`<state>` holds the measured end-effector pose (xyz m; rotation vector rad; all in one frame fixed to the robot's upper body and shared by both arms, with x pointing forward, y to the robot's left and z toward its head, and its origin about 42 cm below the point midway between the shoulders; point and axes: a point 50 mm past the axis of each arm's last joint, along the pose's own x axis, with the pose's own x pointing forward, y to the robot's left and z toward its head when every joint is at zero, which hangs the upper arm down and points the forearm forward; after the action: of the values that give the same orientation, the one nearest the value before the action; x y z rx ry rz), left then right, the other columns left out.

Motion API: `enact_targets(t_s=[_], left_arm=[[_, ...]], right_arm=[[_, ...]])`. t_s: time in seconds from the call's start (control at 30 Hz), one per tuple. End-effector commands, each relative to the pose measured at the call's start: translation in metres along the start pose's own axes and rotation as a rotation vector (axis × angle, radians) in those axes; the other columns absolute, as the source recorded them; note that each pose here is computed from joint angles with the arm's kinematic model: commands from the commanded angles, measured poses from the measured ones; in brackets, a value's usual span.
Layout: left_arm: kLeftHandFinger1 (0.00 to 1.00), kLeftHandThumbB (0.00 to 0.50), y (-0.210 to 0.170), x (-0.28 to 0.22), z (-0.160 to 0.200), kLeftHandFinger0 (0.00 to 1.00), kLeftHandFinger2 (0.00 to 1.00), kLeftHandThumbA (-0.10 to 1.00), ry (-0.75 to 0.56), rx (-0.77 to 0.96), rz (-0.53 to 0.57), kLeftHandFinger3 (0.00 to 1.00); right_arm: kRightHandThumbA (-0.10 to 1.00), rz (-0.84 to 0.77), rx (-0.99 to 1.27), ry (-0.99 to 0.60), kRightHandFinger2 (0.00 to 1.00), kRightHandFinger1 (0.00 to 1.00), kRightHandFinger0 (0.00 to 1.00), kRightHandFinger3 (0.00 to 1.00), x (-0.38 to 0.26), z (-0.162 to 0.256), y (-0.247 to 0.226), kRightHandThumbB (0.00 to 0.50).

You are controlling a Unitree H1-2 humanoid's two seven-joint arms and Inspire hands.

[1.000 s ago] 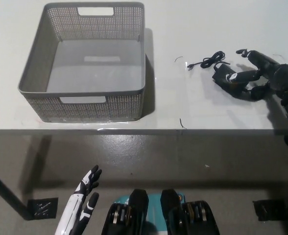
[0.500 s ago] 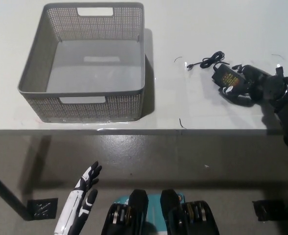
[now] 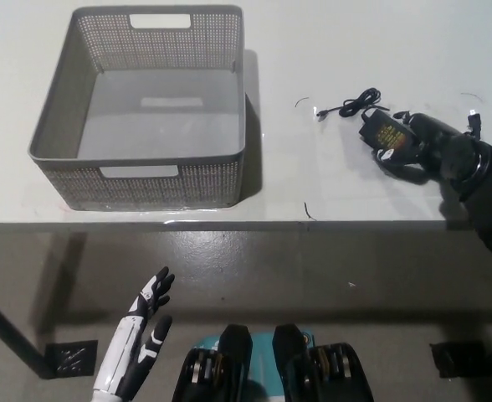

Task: Use the right hand to pick up a black power cord and place it into a container on the left hand side

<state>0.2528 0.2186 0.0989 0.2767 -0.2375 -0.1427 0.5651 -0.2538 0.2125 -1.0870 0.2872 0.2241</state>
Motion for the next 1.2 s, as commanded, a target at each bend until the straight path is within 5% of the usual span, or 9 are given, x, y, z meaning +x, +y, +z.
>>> enact_targets(t_s=[0.0, 0.03, 0.1, 0.27, 0.63, 0.73, 0.8, 0.87, 1.17], left_arm=[[1.0, 0.041, 0.008, 0.01, 0.008, 1.0, 1.0, 0.96, -0.061, 0.015, 0.023, 1.0], [1.0, 0.04, 0.008, 0.011, 0.009, 1.0, 1.0, 0.96, -0.063, 0.016, 0.024, 1.0], [1.0, 0.036, 0.01, 0.013, 0.01, 1.0, 1.0, 0.96, -0.064, 0.026, 0.026, 1.0], [1.0, 0.059, 0.01, 0.014, 0.01, 1.0, 1.0, 0.97, -0.065, 0.017, 0.027, 1.0], [1.0, 0.064, 0.011, 0.016, 0.011, 1.0, 1.0, 1.0, -0.065, 0.024, 0.02, 1.0], [1.0, 0.06, 0.011, 0.018, 0.012, 1.0, 1.0, 0.99, -0.071, 0.018, 0.017, 1.0], [1.0, 0.065, 0.011, 0.017, 0.012, 1.0, 1.0, 1.0, -0.068, 0.022, 0.019, 1.0], [1.0, 0.066, 0.011, 0.017, 0.012, 1.0, 1.0, 1.0, -0.065, 0.026, 0.018, 1.0], [1.0, 0.046, 0.013, 0.017, 0.011, 1.0, 1.0, 0.98, -0.068, 0.04, 0.02, 1.0]], right_arm=[[-0.1, -0.28, -0.028, -0.062, 0.44, 0.19, 0.03, 0.45, -0.002, 0.003, -0.002, 0.188], [-0.1, -0.3, -0.024, -0.068, 0.48, 0.17, 0.01, 0.48, -0.002, 0.003, -0.003, 0.178], [-0.1, -0.339, 0.006, -0.082, 0.81, 0.4, 0.0, 0.87, -0.003, 0.005, -0.009, 0.139], [-0.1, -0.415, 0.057, -0.13, 0.92, 0.55, 0.06, 1.0, -0.005, 0.008, -0.021, 0.157], [-0.1, -0.495, 0.076, -0.182, 0.71, 0.3, 0.0, 0.71, -0.007, 0.019, -0.037, 0.184], [-0.1, -0.552, 0.105, -0.231, 0.82, 0.33, 0.0, 0.73, -0.008, 0.036, -0.053, 0.172], [-0.1, -0.592, 0.127, -0.277, 0.89, 0.48, 0.01, 0.96, -0.01, 0.051, -0.069, 0.151], [-0.1, -0.634, 0.132, -0.338, 0.88, 0.47, 0.0, 0.98, -0.014, 0.065, -0.085, 0.163], [-0.1, -0.825, 0.18, -0.571, 0.79, 0.33, 0.0, 0.81, -0.049, 0.133, -0.167, 0.154]])
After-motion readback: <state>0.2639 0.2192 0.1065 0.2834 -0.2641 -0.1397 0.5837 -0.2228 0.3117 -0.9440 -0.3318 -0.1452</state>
